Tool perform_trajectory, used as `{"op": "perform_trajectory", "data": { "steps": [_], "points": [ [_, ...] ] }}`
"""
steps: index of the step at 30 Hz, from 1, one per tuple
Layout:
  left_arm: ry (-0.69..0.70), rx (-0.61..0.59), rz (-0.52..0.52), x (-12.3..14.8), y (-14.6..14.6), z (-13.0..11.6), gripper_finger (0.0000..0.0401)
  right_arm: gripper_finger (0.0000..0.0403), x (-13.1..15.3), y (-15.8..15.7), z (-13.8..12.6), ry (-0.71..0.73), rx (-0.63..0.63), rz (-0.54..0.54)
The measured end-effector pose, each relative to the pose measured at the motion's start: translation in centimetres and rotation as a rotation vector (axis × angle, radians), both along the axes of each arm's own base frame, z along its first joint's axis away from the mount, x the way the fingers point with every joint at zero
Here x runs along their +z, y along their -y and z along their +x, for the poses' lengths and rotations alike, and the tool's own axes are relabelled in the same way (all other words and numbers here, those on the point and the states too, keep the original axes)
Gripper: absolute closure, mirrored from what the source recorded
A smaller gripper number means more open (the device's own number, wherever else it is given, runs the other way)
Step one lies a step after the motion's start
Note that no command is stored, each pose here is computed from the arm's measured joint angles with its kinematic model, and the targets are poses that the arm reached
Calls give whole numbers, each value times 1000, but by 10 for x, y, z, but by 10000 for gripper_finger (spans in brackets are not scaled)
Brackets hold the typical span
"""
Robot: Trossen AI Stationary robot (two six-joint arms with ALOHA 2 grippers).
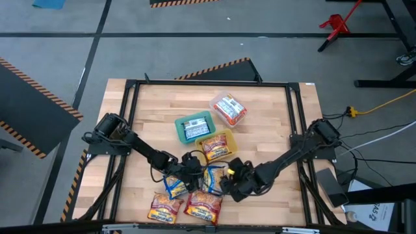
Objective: Sort Maruchan noodles
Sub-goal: Put the right blue noodle pack into the green bin
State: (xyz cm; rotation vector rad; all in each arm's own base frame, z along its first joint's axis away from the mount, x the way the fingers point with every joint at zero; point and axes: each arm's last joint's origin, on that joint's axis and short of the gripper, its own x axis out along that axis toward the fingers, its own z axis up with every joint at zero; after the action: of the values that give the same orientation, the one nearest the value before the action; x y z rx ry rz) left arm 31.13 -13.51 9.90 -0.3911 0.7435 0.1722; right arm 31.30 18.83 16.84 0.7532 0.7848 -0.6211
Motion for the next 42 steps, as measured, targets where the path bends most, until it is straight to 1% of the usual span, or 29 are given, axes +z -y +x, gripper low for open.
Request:
{"op": "perform_trajectory", "data": {
  "steps": [2, 5, 9, 12, 15, 17, 21, 23, 25, 30, 32, 39, 42],
  "points": [
    [-1, 0, 0, 0, 0, 0, 336, 102, 4, -2, -7, 10, -33, -12],
    [-2, 2, -1, 0, 0, 0, 340, 102, 5, -8, -9, 40, -49, 14],
    [-3, 23, -21, 0, -1, 0, 345, 102, -12, -10, -7, 102, -61, 68],
    [-11, 48, -46, -1, -3, 0, 349, 102, -21, -9, -7, 195, -78, 121],
    [-13, 62, -57, -1, -4, 1, 355, 102, -32, -4, -11, 256, -115, 131],
    [-14, 65, -56, -1, -5, 1, 359, 102, -35, -4, -12, 292, -125, 165],
    [-15, 65, -53, -1, -5, 1, 367, 102, -47, -1, -17, 290, -143, 179],
    [-16, 66, -50, -1, -5, 1, 372, 102, -49, -4, -14, 306, -136, 216],
    [-15, 67, -49, -1, -5, 1, 378, 102, -55, -4, -13, 299, -133, 218],
    [-11, 73, -47, -1, -7, 1, 394, 102, -63, -7, -7, 341, -138, 243],
    [-6, 76, -48, -1, -7, 2, 398, 102, -65, -6, -5, 356, -146, 242],
    [5, 83, -50, -1, -9, 4, 399, 103, -65, -5, 4, 397, -69, 220],
    [18, 87, -52, 0, -10, 5, 400, 116, -65, -2, 5, 397, -73, 214]
  ]
}}
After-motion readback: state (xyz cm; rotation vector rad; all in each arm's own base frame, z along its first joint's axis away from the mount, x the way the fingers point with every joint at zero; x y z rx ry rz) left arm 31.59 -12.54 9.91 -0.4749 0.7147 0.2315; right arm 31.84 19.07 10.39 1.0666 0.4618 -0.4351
